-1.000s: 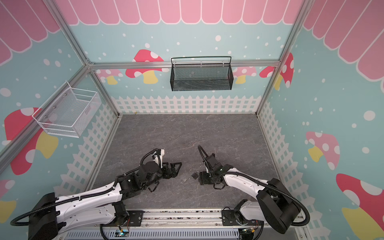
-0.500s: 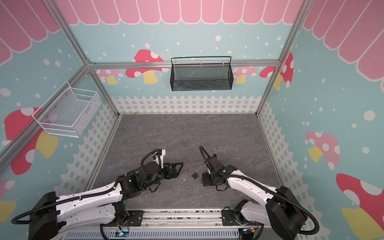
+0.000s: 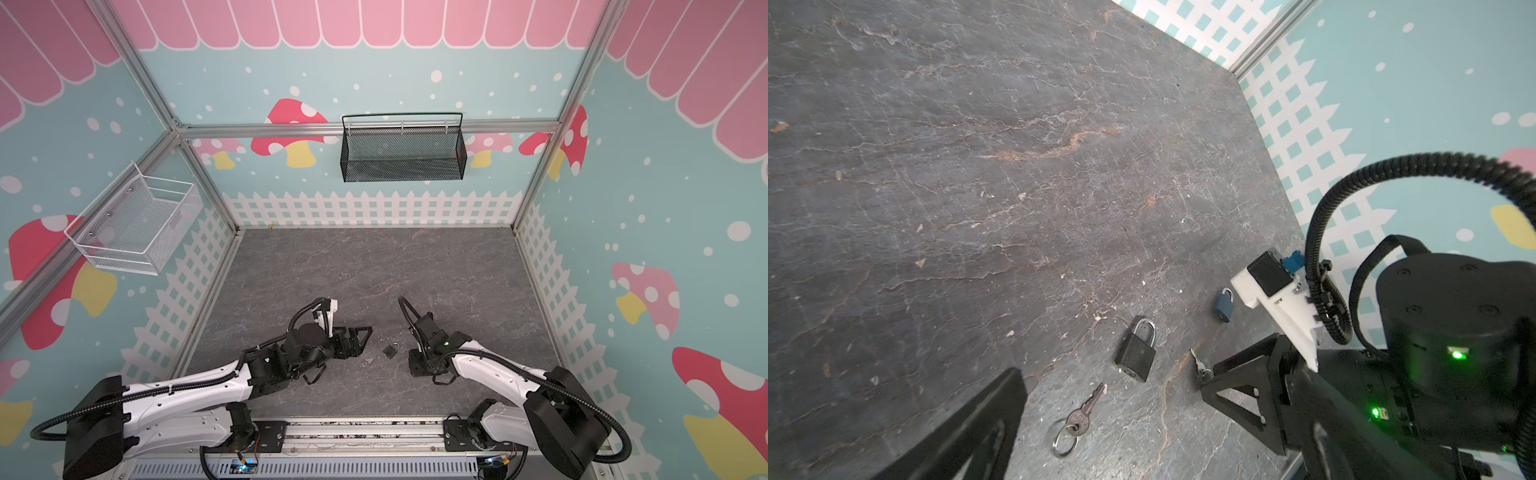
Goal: Unlock with the key
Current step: 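Lower the right gripper and pinch the silver key by its ring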
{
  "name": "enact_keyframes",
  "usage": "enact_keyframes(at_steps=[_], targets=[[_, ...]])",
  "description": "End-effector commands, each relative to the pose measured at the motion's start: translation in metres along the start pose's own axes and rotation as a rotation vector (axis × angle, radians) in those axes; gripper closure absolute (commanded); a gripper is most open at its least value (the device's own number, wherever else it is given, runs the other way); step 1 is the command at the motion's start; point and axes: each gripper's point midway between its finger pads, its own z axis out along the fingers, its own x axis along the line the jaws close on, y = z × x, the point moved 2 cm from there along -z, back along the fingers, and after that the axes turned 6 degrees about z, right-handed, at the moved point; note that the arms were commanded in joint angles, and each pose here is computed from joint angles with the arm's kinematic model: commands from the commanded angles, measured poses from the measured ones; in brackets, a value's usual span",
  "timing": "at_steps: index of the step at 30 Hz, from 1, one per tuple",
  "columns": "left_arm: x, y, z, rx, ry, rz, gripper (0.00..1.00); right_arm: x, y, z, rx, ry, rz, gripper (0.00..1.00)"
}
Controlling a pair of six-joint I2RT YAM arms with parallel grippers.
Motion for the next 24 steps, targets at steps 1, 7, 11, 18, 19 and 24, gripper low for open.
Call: enact_keyframes(at_steps=[1,7,11,18,19,24], targets=[[-0.014,0.009,0.0,-0.016,-0.036,-0.02,0.0,-0.007,-0.005,0.005,0.017,-0.02,0.015,0.67],[-0.015,0.008,0.003,-0.009,-0.034,-0.018,0.0,-0.01,-0.005,0.008,0.009,-0.029,0.011,0.74],[-0.017,0.008,0.005,-0.001,-0.037,-0.016,0.0,-0.009,-0.004,0.011,0.014,-0.029,0.006,0.81],[-0.017,0.009,0.005,-0.007,-0.034,-0.02,0.0,-0.006,0.001,0.011,-0.007,-0.018,-0.005,0.9],[-0.017,0.01,0.005,-0.008,-0.036,-0.021,0.0,-0.006,0.002,0.01,-0.01,-0.017,-0.006,0.91],[-0.018,0.011,0.005,-0.013,-0.039,-0.028,0.0,-0.006,0.007,0.008,-0.031,-0.027,-0.022,0.96]])
